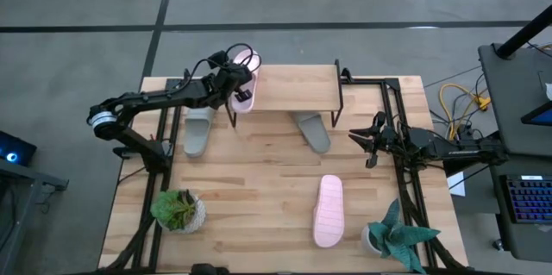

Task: Pick and place slides into the shelf
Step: Put the left pink slides on the shelf, then put the pink slides on the shelf

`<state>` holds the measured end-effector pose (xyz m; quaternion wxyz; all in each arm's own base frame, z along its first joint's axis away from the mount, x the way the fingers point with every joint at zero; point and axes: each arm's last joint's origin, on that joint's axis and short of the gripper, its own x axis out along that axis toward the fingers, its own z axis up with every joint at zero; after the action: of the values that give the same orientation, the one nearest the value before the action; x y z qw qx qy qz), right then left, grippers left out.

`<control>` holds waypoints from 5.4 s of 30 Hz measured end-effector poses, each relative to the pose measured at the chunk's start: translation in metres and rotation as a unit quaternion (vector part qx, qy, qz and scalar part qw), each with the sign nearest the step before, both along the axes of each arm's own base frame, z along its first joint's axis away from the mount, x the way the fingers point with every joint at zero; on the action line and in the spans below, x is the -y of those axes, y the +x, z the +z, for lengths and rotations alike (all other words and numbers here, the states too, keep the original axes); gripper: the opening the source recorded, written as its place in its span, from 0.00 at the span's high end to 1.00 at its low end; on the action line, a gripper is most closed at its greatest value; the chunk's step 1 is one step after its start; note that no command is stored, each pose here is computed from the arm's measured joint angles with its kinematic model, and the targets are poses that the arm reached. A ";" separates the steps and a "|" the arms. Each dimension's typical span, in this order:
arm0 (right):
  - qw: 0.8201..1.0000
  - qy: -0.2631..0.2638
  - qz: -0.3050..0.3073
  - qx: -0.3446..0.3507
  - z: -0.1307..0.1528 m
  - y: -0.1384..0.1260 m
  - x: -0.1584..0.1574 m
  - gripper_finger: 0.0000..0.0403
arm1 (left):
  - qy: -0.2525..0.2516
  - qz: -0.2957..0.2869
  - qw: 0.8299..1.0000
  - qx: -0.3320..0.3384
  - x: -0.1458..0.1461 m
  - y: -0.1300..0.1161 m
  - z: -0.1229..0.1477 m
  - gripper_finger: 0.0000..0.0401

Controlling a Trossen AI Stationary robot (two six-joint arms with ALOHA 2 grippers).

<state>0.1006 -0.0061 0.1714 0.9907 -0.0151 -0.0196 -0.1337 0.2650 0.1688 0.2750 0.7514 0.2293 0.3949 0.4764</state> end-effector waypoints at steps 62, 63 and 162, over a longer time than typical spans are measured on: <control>1.000 0.000 0.000 0.000 0.000 0.000 0.000 0.84 | -0.034 -0.171 0.978 0.116 0.057 -0.010 0.051 0.49; 1.000 0.000 0.000 0.000 0.000 0.000 0.000 0.84 | -0.039 -0.188 0.973 0.124 0.063 -0.009 0.053 0.49; 0.882 -0.126 0.288 -0.350 0.131 0.108 -0.110 0.51 | -0.135 -0.261 0.955 0.046 0.180 -0.010 0.020 0.49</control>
<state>0.2089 0.1034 0.3028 0.9178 -0.1795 0.3078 0.1754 0.2546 -0.0111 0.2946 0.8905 0.1987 0.3474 0.2162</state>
